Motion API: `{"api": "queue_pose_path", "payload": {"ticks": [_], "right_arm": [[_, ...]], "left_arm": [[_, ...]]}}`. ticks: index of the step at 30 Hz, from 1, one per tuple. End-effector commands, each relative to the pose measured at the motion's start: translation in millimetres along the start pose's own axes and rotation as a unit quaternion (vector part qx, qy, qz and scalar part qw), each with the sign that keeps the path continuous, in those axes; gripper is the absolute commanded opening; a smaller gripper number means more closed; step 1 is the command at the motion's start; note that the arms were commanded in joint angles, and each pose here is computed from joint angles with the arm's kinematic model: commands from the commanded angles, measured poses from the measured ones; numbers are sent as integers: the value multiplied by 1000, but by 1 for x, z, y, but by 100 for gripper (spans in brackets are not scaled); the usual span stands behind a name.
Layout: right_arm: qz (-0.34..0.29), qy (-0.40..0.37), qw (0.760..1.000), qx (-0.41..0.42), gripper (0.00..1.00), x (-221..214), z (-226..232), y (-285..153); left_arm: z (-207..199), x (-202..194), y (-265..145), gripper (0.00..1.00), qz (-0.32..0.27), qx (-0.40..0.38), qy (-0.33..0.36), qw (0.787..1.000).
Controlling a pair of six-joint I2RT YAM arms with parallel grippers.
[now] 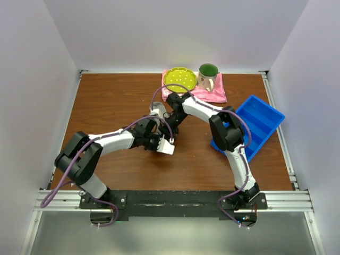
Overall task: Roll the socks
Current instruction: Roll the sock at the center of the board.
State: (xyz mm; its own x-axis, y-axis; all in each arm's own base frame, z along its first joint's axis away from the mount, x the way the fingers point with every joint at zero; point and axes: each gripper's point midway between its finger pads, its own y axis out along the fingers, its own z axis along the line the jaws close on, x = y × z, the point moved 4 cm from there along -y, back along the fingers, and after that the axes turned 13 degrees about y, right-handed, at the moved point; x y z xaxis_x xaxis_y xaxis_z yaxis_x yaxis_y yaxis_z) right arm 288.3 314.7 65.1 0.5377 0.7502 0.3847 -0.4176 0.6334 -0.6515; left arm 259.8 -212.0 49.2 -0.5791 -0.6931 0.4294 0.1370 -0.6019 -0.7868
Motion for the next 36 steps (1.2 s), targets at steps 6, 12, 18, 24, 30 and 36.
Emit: {"api": "queue_pose_path", "payload": {"ticks": [6, 12, 18, 24, 30, 36], "right_arm": [[-78, -42, 981, -171, 92, 10, 19, -123], [-136, -39, 943, -301, 93, -26, 22, -165], [-174, -60, 901, -392, 93, -66, 47, -191], [-201, -116, 865, -444, 89, -95, 73, -199], [-184, -162, 864, -439, 88, -106, 88, -178], [-144, -213, 874, -413, 87, -104, 93, -138]], "left_arm": [[-66, 12, -8, 0, -15, -174, -105, 979], [-52, 29, -5, 0, -51, -219, -160, 961], [-42, 38, 1, 0, -77, -266, -201, 940], [-37, 34, 19, 0, -86, -313, -244, 914], [-24, 32, 30, 0, -89, -329, -272, 900], [-12, 29, 41, 1, -86, -329, -292, 894]]}}
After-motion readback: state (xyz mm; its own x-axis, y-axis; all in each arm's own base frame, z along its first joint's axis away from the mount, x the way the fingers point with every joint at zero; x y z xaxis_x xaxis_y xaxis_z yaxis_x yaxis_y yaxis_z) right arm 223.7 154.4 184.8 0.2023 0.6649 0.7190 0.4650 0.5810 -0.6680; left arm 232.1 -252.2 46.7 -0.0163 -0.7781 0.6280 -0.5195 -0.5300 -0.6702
